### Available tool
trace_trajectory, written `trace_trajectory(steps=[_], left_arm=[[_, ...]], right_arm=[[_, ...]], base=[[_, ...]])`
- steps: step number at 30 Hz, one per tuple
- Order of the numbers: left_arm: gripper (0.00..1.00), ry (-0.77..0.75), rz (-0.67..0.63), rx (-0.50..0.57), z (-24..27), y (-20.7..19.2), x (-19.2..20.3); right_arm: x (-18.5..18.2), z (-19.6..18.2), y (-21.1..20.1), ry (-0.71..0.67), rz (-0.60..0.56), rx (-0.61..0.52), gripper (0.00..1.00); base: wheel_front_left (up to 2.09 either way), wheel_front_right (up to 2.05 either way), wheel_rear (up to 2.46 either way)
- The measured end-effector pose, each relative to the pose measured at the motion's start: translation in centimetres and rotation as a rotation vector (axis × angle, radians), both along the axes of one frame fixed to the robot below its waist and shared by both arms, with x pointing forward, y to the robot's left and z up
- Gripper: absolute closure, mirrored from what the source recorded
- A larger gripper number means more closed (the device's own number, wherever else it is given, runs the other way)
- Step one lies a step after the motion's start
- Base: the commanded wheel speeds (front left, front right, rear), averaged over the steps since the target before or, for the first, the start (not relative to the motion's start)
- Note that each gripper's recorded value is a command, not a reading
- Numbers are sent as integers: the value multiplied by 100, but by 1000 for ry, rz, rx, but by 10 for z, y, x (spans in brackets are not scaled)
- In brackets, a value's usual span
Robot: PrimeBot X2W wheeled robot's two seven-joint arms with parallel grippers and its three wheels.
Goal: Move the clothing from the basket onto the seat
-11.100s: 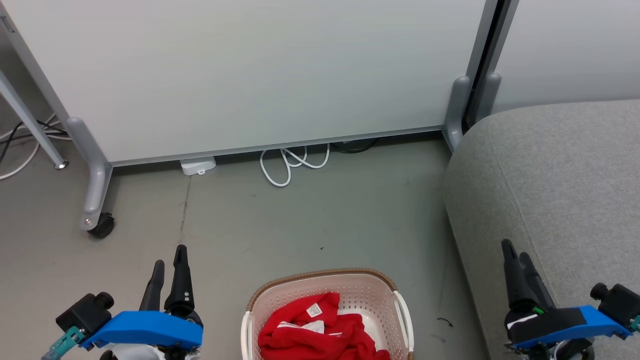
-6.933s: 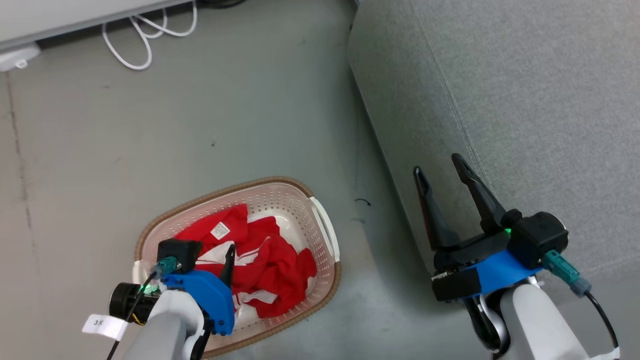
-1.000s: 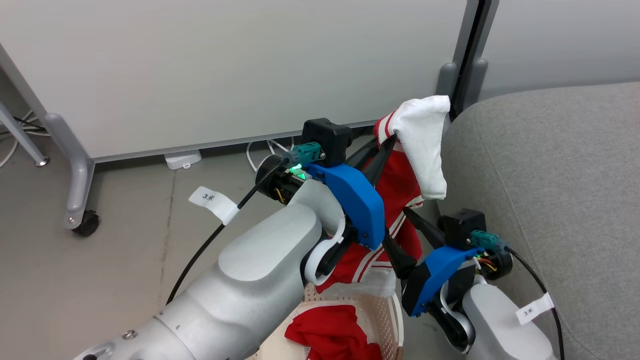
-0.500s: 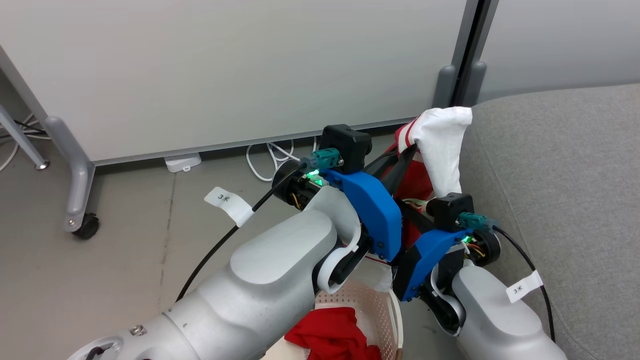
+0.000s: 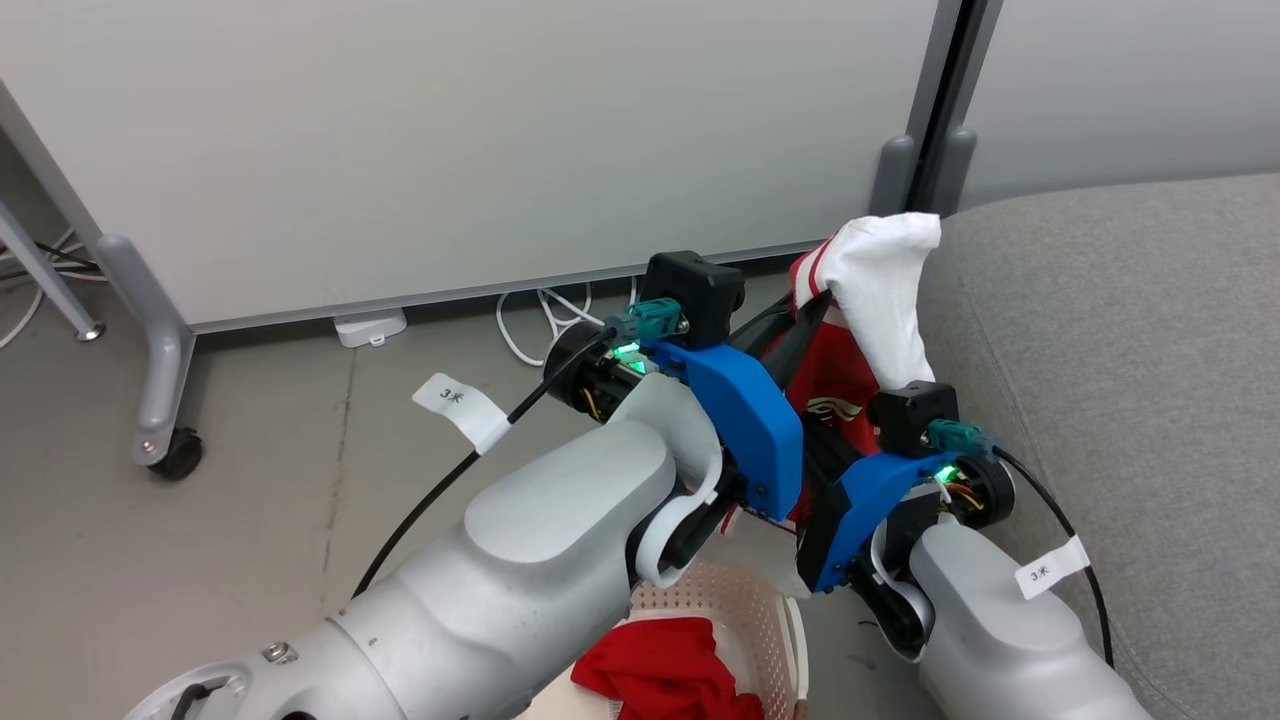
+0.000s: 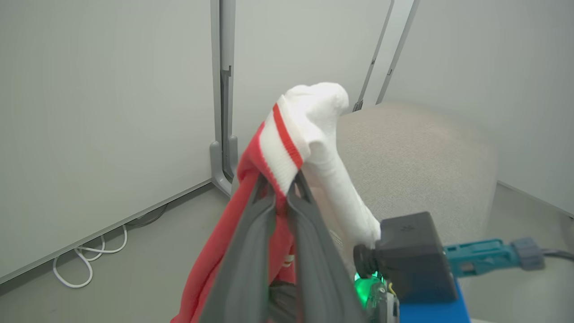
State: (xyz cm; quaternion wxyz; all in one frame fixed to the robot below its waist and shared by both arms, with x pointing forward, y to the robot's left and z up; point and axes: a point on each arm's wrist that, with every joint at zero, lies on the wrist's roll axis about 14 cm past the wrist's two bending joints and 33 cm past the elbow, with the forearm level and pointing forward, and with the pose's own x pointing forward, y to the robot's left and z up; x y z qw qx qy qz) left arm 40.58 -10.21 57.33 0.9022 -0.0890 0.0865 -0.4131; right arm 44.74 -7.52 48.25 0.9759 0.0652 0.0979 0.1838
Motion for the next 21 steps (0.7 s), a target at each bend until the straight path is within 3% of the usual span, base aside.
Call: trace_trajectory(steps=[15, 16, 17, 18, 19, 21], left_arm=[[100, -4, 35, 32, -9, 7, 8], [96, -5, 35, 34, -9, 7, 8], [67, -6, 35, 37, -10, 7, 9], [25, -8, 34, 41, -11, 7, 9], [0, -11, 34, 44, -11, 7, 9], [0, -16, 36, 47, -11, 8, 10]], right_arm=[[-8, -8, 3, 14, 23, -22, 100], [-8, -8, 3, 14, 23, -23, 100], [-7, -8, 3, 14, 23, -23, 100], [-7, -8, 3, 14, 24, -24, 100], [-7, -7, 4, 12, 25, -25, 100], [-6, -6, 4, 7, 27, -25, 100]], base=[[0, 0, 0], [0, 0, 0], [0, 0, 0], [0, 0, 0], [0, 0, 0], [0, 0, 0]])
